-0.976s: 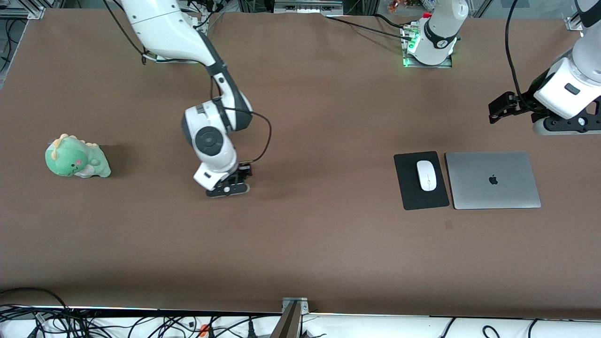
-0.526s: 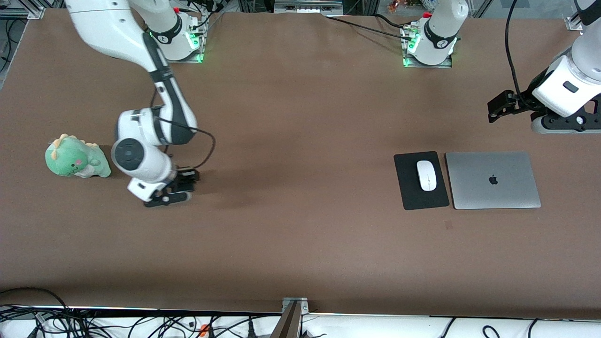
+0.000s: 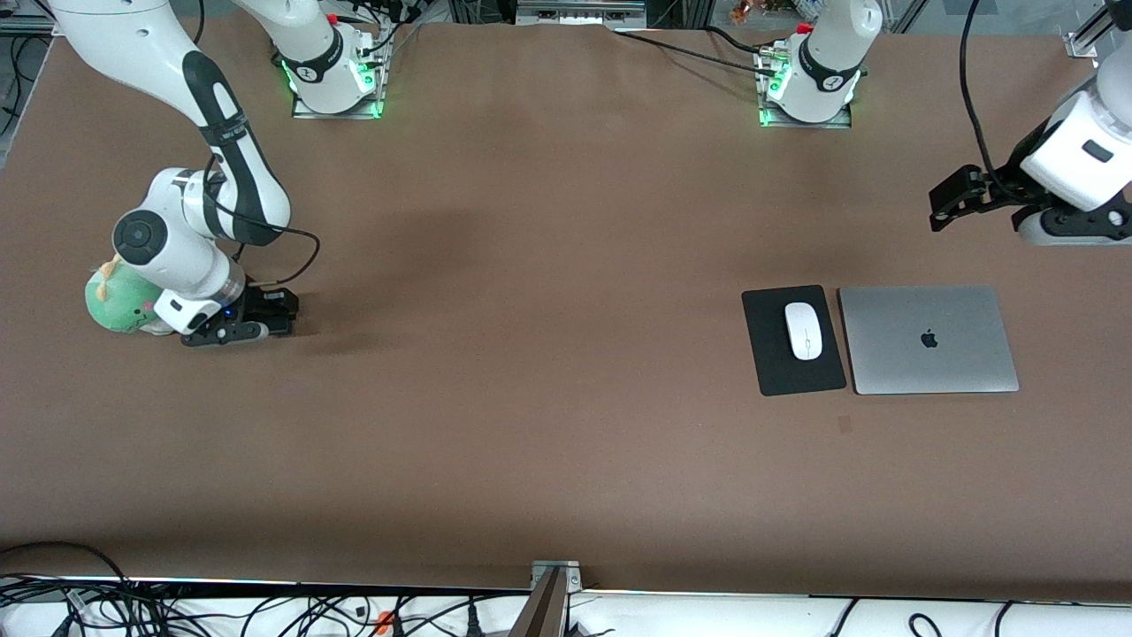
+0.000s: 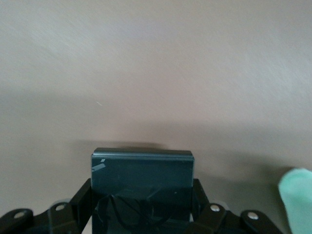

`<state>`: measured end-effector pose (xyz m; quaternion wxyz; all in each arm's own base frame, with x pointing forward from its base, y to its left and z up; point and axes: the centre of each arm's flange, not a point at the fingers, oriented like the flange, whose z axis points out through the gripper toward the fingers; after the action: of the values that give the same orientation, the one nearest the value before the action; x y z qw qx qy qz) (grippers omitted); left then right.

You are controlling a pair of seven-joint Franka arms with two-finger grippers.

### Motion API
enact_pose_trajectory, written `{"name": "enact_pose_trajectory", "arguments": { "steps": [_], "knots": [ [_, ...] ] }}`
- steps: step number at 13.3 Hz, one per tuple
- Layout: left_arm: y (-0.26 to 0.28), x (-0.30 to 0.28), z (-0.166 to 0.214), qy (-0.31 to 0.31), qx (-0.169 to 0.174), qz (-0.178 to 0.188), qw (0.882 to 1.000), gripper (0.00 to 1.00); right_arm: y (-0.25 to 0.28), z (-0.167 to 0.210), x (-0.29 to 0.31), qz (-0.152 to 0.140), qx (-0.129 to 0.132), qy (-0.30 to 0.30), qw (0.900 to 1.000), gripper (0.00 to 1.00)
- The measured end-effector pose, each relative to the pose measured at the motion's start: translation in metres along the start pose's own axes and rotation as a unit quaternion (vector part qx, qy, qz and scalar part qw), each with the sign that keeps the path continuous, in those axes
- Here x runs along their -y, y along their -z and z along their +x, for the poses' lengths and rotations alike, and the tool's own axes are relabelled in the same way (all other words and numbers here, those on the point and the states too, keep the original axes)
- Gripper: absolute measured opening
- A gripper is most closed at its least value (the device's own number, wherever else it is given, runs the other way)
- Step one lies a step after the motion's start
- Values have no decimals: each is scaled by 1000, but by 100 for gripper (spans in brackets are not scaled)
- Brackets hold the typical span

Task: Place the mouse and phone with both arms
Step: 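Carry the black phone with the right gripper toward the green plush toy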

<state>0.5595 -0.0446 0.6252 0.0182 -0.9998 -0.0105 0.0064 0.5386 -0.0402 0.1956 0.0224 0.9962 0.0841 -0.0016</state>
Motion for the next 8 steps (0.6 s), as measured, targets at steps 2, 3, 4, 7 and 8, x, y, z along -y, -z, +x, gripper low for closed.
{"name": "enact_pose_trajectory", "arguments": {
  "steps": [2, 3, 4, 7, 8],
  "knots": [
    [2, 1, 1, 1, -3, 0, 1000, 100, -5, -10, -21, -2, -3, -3, 1000, 81],
    [1, 0, 1, 0, -3, -1, 1000, 100, -5, -12, -29, -4, -8, -4, 1000, 81],
    [-1, -3, 2, -2, -2, -2, 1000, 100, -6, -13, -34, -7, -14, -6, 1000, 81],
    [-5, -7, 4, -5, 3, -3, 1000, 100, -14, -14, -34, -11, -21, -5, 1000, 81],
    [-6, -7, 5, -5, 3, -3, 1000, 100, -17, -14, -33, -13, -22, -4, 1000, 81]
  ]
}}
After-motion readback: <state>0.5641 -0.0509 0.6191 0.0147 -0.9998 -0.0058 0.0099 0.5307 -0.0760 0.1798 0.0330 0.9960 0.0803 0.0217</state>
